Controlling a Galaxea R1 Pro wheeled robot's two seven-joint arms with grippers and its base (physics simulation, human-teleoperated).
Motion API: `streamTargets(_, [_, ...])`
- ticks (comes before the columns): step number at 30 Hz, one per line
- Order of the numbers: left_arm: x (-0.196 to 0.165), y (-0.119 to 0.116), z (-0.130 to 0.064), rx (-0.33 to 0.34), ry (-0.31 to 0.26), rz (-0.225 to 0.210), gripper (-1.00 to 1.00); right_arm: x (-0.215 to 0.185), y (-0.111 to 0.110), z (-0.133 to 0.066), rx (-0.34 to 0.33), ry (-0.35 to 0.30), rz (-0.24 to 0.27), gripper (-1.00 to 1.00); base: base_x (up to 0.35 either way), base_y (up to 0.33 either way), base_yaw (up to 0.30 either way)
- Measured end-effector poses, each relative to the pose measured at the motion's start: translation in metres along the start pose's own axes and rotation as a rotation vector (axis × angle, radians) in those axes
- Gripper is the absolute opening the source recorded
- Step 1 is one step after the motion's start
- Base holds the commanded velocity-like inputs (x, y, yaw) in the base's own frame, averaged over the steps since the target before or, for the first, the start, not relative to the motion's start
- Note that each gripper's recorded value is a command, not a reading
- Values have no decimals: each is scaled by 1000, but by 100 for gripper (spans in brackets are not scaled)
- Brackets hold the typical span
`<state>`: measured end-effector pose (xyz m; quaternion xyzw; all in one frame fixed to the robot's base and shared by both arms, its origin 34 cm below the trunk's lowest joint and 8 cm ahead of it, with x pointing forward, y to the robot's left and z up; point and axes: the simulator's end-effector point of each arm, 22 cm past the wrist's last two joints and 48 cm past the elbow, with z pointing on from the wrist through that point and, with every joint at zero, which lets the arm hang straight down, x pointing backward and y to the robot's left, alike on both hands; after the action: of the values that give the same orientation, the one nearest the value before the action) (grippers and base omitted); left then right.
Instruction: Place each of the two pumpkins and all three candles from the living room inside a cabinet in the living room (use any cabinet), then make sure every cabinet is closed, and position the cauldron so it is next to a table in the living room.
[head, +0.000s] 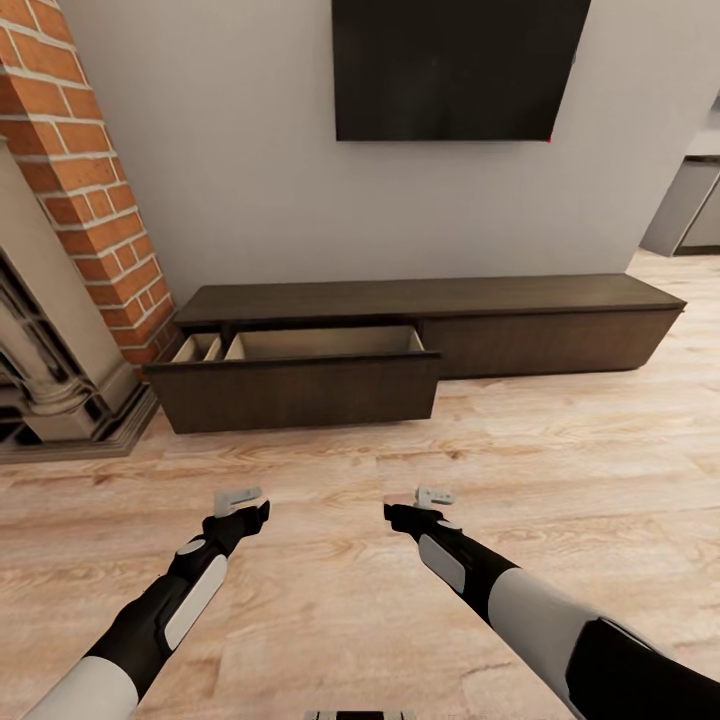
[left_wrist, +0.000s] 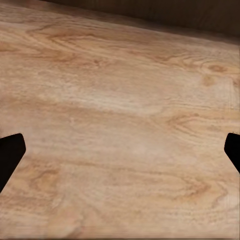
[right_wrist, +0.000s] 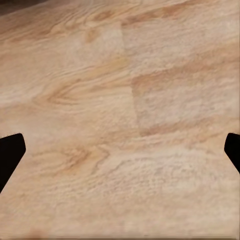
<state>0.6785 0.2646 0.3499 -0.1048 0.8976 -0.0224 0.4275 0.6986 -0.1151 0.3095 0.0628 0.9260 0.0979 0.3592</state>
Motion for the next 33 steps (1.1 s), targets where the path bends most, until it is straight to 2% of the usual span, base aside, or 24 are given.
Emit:
streamTargets(7, [16, 6, 7, -11, 22, 2, 100, 14, -4, 9, 6, 23, 2, 100, 0, 0, 32])
streamTargets(11, [30, 7, 5, -6, 32, 5, 100, 25, -6, 13, 8, 27, 9, 100, 0, 0, 2])
streamTargets(18, [35, -2, -6, 21, 17, 2, 100, 34, -11, 12, 10, -64, 44, 100, 0, 0, 0])
streamTargets(21, [36, -3, -8, 24, 16, 2, 100, 33, -6, 10, -2, -89, 53, 100, 0, 0, 0])
streamTargets(28, [42, -3, -8, 24, 25, 5, 100, 35, 13, 3, -47, -133, -12, 100, 8, 0, 0])
streamTargets(33, [42, -2, -8, 21, 26, 3, 100, 35, 16, 2, -52, -141, -22, 100, 145, 1, 0])
